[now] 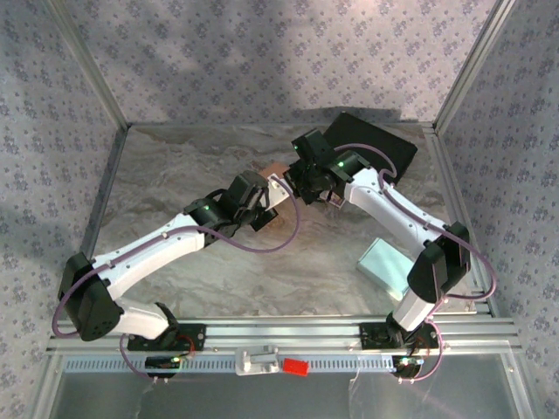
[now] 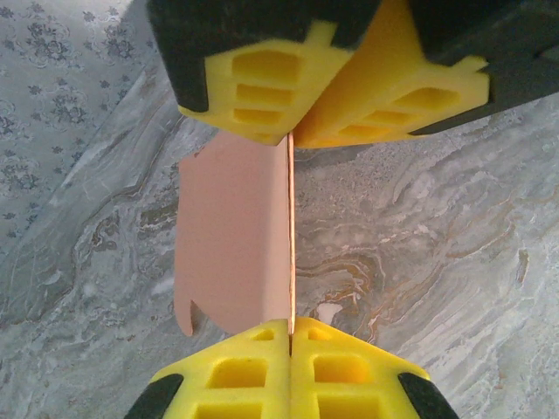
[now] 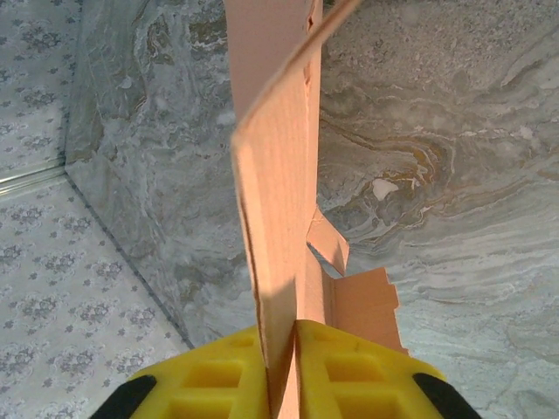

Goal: Fold the paper box

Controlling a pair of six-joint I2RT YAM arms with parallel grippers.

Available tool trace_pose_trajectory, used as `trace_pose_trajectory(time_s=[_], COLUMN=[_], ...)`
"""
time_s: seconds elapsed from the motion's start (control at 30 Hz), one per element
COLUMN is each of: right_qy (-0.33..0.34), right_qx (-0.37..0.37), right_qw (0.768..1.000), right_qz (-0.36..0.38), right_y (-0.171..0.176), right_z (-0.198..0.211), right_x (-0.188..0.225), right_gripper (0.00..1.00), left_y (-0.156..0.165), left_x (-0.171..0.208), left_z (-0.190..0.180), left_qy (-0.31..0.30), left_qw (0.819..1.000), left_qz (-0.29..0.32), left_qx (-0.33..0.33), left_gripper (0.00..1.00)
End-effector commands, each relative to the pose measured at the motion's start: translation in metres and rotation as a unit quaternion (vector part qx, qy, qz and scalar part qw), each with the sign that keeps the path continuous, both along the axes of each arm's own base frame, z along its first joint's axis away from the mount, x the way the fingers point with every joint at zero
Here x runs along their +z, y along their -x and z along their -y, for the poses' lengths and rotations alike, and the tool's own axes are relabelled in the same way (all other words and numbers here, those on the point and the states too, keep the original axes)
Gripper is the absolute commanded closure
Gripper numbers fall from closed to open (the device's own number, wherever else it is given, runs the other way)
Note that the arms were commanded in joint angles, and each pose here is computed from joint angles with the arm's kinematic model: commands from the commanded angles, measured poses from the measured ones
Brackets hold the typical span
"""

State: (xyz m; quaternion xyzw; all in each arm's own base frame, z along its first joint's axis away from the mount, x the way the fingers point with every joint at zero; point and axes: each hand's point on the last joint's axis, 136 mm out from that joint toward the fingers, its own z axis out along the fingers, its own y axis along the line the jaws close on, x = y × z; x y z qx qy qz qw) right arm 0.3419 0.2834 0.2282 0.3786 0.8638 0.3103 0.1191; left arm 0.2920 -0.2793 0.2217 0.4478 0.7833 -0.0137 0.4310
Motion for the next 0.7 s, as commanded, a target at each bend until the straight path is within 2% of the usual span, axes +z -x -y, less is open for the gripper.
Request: trace_pose_trajectory(time_s=[0.0,0.17,0.33,0.5,0.6,0.63,0.67], right_qy=[0.017,0.020,0.020,0.021,0.020,0.019,0.019], right_qx=[0.002,0.006,0.006,0.001,0.002,0.004,0.004], right_qw=[1.000,1.000,1.000,1.000,1.000,1.000,1.000], right_qz=[-0.013,-0.012,-0.014,-0.005,0.006,0.013,0.022], right_y=[-0.002,-0.006,-0.008,-0.009,-0.009,-0.009,-0.010], right_z=[0.005,0.003,0.002,0.005,0.005,0.006,0.007], right_x=[-0.007,-0.007,-0.009,-0.003,0.003,0.007,0.012], right_gripper=[0.79,0.79,0.87,1.00,1.00,1.00,1.00], left_y=[-0.005,-0.006,-0.006,-0.008,-0.009,-0.011,-0.013], left_x=[0.020,0.019,0.018,0.018,0.024,0.031,0.039], left_z=[0.007,0.008,0.009,0.007,0.005,0.003,-0.001], left_qy=[0.024,0.022,0.025,0.023,0.028,0.036,0.044], left_qw=[1.000,1.000,1.000,1.000,0.999,0.999,0.998], left_qz=[0.012,0.011,0.009,0.010,0.014,0.019,0.024], left_qx=[-0.003,-0.004,-0.004,0.001,0.010,0.022,0.037], left_gripper=[1.00,1.00,1.00,1.00,0.99,0.89,0.73])
